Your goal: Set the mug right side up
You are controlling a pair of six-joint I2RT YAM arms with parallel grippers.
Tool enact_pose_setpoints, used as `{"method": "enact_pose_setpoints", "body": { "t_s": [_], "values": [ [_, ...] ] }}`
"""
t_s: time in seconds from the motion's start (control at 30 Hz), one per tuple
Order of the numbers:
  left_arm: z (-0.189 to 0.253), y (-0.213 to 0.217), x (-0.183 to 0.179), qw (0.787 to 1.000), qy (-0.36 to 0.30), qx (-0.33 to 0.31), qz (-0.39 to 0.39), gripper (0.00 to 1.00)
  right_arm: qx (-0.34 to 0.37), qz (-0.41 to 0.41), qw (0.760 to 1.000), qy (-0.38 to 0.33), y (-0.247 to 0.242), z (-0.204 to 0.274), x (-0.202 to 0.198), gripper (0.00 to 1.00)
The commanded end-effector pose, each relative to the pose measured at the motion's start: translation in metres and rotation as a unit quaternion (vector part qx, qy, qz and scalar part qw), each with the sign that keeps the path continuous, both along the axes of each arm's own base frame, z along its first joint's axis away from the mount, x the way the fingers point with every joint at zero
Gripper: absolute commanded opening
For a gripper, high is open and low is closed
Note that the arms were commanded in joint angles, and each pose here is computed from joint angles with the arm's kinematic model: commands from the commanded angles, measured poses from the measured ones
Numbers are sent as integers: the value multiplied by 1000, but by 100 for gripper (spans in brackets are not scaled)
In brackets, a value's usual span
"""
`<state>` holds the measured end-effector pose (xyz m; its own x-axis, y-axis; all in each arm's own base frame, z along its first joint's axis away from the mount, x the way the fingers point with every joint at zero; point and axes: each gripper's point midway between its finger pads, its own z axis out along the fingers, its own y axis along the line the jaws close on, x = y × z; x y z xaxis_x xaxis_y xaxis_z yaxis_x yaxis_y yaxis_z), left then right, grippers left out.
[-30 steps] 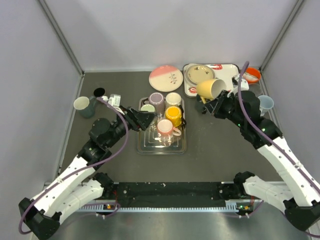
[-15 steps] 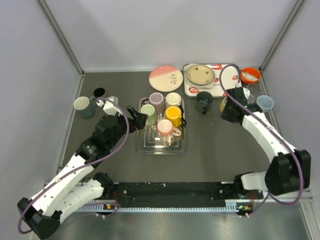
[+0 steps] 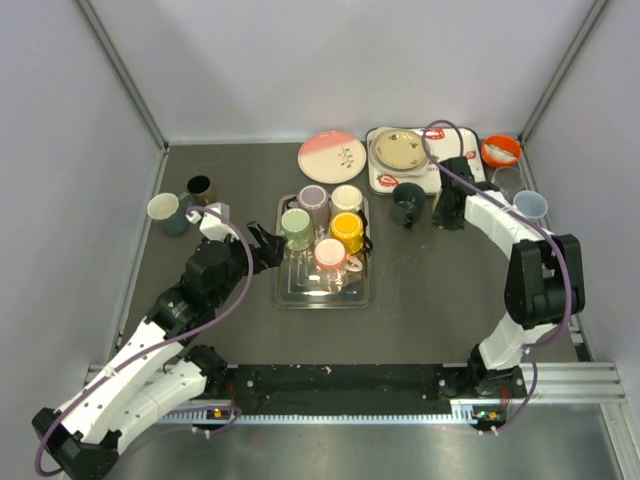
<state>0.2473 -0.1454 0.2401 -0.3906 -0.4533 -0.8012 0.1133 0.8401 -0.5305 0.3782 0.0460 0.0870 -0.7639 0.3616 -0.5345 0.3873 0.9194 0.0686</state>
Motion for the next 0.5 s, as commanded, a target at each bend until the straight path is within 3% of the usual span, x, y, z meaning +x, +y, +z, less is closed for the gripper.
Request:
{"method": "enact_pose_setpoints", "body": {
  "t_s": [0.0, 0.37, 0.47],
  "values": [
    [-3, 4, 4, 1000, -7, 13, 10, 99, 1, 0, 997, -75, 2, 34, 47, 0],
    [-15, -2, 8, 1000, 13, 24, 2, 99, 15, 25, 998, -49, 12, 18, 53, 1],
    [-20, -4, 8, 999, 21, 26, -2, 99, 20, 27, 998, -46, 13, 17, 50, 16]
  ]
}}
